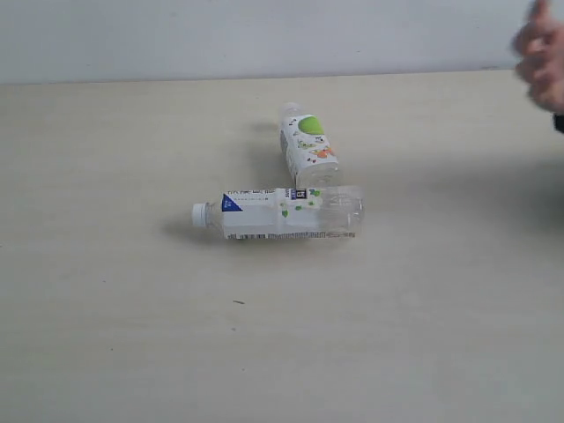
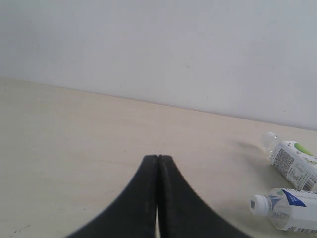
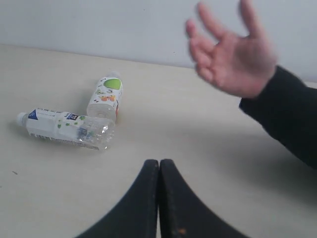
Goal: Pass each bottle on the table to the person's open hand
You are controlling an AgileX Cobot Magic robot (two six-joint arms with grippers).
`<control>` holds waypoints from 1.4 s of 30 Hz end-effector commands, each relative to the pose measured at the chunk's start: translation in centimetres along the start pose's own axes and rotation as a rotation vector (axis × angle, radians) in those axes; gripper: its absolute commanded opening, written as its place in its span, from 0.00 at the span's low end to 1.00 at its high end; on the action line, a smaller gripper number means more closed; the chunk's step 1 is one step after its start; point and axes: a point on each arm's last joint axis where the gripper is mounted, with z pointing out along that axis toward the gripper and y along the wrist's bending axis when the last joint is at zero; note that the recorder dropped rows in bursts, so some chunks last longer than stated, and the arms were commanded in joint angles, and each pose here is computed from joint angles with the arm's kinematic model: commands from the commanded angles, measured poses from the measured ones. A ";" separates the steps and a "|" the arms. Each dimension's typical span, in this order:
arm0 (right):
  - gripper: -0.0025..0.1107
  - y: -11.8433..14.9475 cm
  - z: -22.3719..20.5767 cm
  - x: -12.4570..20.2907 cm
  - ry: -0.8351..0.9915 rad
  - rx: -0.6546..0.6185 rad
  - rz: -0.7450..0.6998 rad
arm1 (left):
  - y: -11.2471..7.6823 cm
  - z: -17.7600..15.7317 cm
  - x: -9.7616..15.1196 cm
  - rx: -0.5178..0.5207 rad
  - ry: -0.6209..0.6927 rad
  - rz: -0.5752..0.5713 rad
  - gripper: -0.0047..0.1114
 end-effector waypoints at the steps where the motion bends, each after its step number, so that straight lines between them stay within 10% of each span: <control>1: 0.02 0.0 0.0 0.0 -0.012 0.005 0.005 | 0.0 0.0 0.1 0.001 -0.006 -0.006 0.04; 38: 0.02 0.2 1.4 -3.0 -0.451 -0.024 0.024 | 0.0 0.0 0.1 0.001 -0.006 -0.006 0.04; 42: 0.02 0.2 4.7 -4.3 -0.267 -0.006 -0.047 | 0.0 0.0 0.1 0.001 -0.006 -0.006 0.04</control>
